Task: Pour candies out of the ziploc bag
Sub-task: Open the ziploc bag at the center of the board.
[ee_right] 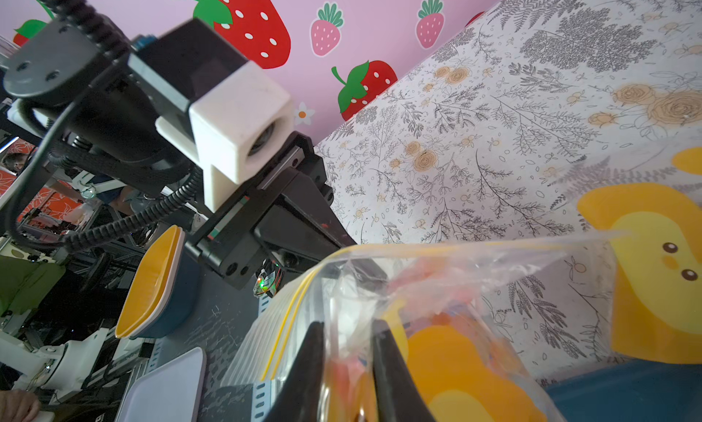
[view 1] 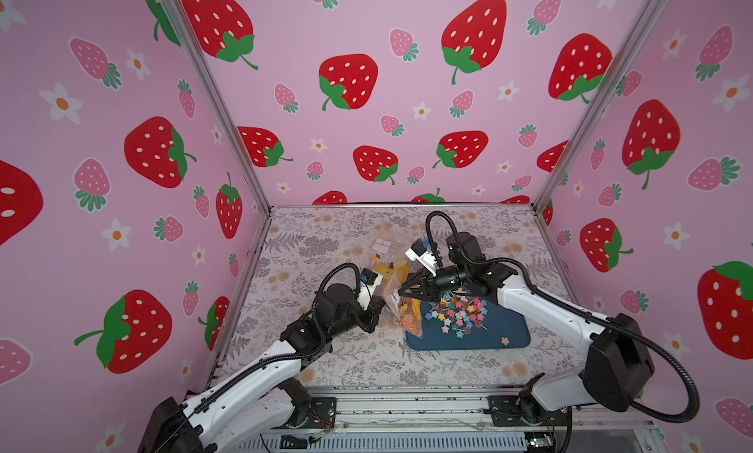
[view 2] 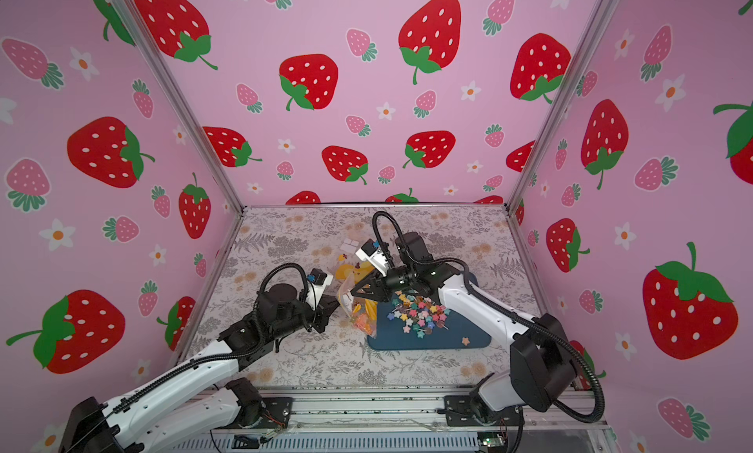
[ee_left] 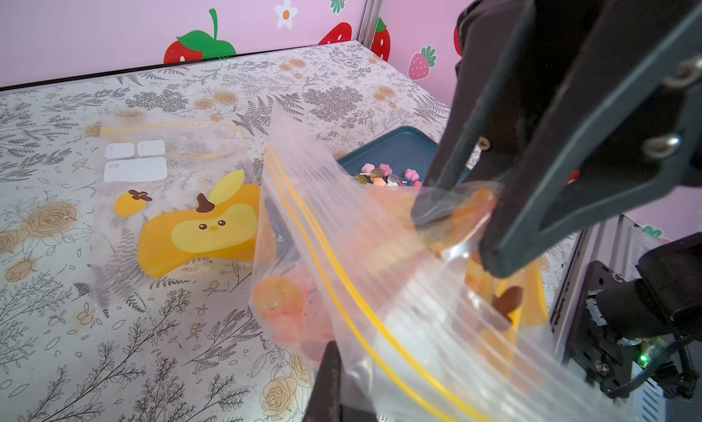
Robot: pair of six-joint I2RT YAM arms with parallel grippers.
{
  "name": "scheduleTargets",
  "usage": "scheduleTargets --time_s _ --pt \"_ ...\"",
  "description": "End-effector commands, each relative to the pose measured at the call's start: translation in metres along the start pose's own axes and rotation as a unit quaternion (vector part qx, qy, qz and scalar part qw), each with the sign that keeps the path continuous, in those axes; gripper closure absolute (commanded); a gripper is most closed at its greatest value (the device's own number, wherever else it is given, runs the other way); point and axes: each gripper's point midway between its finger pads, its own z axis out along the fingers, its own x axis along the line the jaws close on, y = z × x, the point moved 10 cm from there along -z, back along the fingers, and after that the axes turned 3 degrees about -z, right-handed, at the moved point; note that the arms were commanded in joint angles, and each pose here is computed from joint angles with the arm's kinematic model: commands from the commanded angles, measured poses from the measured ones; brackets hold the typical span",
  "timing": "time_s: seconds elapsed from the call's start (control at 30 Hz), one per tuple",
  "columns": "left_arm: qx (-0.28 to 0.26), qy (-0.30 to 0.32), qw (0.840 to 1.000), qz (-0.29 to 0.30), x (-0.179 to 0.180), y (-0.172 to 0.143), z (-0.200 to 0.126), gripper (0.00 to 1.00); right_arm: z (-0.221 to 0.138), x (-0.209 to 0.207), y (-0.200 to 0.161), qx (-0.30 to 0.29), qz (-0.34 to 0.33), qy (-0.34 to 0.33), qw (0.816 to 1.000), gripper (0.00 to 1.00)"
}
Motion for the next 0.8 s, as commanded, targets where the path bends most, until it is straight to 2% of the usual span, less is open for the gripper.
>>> scheduleTargets --time_s 0.0,0.13,0.33,0.53,0.63,0.77 --pt "-0.035 0.014 0.999 0.005 -0.003 0.016 -0.011 1.0 -0.003 0.0 0.003 -0.013 -0.019 -0.015 1.0 1.0" --pt "-0.04 0.037 0.999 0.001 -0.001 0.016 -0.023 1.0 -0.006 -0.009 -0.008 -0.009 -0.009 -0.086 0.996 1.0" --pt "-0.046 0.055 0.997 -0.004 0.002 0.013 -0.031 1.0 -0.008 -0.015 -0.032 0.005 -0.002 -0.136 0.991 0.75" --pt "-0.028 0.03 0.999 -0.012 -0.001 0.013 -0.021 1.0 0.0 -0.009 -0.031 0.031 -0.056 -0.169 0.984 0.62" --pt "-0.027 0.023 0.999 -0.015 -0.001 0.015 -0.016 1.0 0.009 -0.004 -0.028 0.04 -0.091 -0.174 0.98 0.61" --pt "-0.018 0.025 0.999 -0.013 -0.001 0.015 -0.011 1.0 0.027 -0.011 -0.036 0.051 -0.089 -0.154 0.983 0.62"
